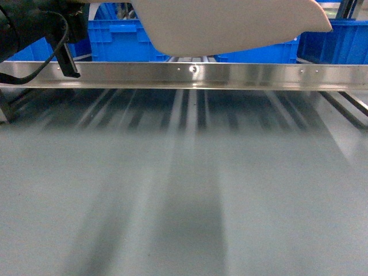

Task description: Place part in tray to right shelf

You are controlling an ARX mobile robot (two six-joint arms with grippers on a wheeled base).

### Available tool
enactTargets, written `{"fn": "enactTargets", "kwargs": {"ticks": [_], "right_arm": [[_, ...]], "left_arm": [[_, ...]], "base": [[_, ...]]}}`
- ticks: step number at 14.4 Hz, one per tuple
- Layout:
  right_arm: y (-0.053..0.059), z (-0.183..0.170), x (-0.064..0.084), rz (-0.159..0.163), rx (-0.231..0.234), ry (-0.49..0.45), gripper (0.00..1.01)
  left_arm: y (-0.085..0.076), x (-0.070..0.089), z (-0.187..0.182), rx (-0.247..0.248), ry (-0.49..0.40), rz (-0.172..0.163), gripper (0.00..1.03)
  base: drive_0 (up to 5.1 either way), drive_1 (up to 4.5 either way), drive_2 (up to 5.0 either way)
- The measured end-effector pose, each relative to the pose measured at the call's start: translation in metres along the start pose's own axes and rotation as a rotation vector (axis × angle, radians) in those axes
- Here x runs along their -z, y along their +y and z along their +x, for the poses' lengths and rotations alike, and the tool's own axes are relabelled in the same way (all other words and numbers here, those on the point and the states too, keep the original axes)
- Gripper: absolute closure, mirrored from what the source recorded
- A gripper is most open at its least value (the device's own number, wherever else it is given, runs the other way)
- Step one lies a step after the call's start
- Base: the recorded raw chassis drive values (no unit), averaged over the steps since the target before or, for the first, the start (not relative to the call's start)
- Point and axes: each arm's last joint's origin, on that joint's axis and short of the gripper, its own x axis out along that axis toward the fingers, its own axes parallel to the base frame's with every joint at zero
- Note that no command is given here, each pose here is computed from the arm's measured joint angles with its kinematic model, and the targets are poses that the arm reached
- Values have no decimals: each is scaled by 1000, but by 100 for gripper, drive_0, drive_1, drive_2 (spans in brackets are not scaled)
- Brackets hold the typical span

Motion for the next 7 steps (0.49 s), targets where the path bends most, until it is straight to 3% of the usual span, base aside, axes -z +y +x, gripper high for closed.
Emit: {"fn": "enactTargets", "kwargs": {"ticks": [7], "right_arm": [[0,0,0,1,0,-3,3]], "left_arm": [[0,0,0,0,0,0,91]], "base": [[6,432,-419]]}}
